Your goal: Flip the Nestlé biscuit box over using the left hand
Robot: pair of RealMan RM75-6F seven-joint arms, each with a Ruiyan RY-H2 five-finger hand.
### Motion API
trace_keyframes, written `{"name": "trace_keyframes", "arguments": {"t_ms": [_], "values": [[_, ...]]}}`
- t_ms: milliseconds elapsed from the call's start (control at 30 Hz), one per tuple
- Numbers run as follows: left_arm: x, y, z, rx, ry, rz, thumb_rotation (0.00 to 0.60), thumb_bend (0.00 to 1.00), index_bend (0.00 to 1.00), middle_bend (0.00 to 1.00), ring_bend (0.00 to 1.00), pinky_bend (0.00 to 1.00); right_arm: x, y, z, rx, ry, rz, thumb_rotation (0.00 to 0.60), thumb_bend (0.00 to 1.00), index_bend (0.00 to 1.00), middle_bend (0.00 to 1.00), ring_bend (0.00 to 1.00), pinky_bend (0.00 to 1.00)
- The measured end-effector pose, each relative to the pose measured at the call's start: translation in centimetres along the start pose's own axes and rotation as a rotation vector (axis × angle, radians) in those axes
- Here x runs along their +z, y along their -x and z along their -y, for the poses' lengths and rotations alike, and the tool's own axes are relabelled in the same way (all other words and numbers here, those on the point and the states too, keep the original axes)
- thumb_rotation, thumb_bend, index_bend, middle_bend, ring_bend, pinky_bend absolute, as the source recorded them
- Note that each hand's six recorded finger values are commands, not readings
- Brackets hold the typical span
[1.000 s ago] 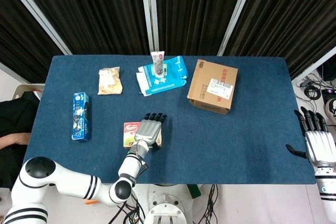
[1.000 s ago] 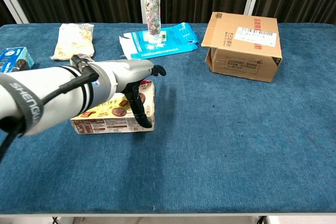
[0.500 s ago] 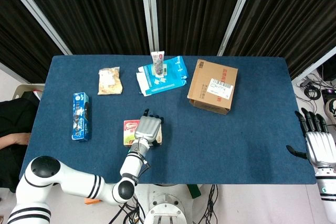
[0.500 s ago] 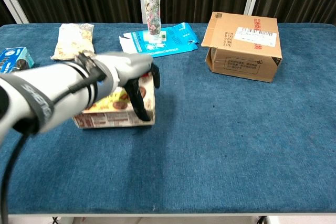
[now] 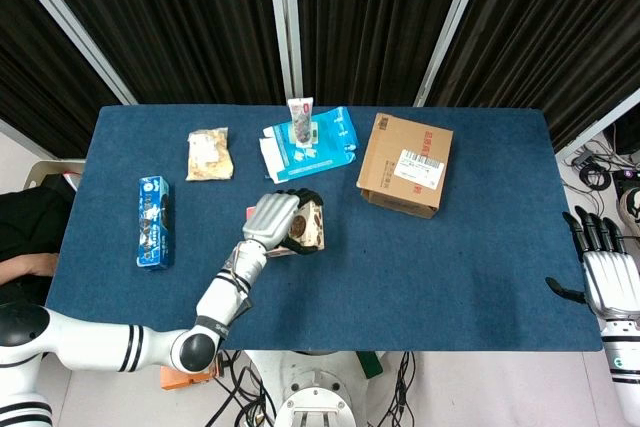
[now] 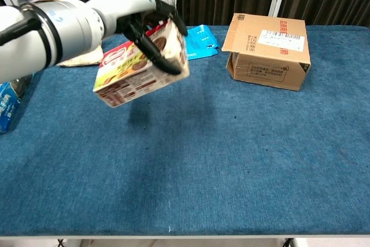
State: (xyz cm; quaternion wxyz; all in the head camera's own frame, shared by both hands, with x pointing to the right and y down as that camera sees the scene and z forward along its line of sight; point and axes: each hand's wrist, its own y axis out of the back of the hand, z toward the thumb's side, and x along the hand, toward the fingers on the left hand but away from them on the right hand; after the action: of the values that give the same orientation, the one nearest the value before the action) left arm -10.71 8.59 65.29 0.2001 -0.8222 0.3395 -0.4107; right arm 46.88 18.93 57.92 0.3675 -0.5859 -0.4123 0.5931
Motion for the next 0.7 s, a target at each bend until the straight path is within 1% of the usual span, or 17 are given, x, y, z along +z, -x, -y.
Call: {"name": "trace_keyframes", "arguments": {"t_ms": [233,400,500,600,700], "values": [[-1.4,-0.7,-1.0,0.051,0.299,0.116,0.600,0.01,0.33,0.40,0.29,0.32,0.1,-0.1,0.1,0.006,0.001,0.007,0.600,0.24,0.00,0.00,0.00,0.00],[-3.6,-1.4,-0.6,0.058,0.507,0.177,0.600,0.00,0.33,0.39,0.29,0.32,0.2,-0.2,0.0,0.005,0.000,0.012,0.600,0.24,0.00,0.00,0.00,0.00],[-5.5,-2.1,0.1,0.062,0.572,0.194,0.600,0.00,0.33,0.39,0.29,0.32,0.3,-0.2,0.0,0.005,-0.004,0.015,0.600,0.24,0.00,0.00,0.00,0.00],[-6.9,-2.7,1.3,0.064,0.594,0.204,0.600,0.00,0.33,0.39,0.29,0.31,0.5,-0.3,-0.1,0.004,-0.007,0.017,0.600,0.24,0.00,0.00,0.00,0.00],[-7.4,-3.2,2.8,0.069,0.605,0.217,0.600,0.00,0.33,0.39,0.28,0.31,0.6,-0.4,-0.2,0.003,-0.008,0.021,0.600,0.24,0.00,0.00,0.00,0.00]]}}
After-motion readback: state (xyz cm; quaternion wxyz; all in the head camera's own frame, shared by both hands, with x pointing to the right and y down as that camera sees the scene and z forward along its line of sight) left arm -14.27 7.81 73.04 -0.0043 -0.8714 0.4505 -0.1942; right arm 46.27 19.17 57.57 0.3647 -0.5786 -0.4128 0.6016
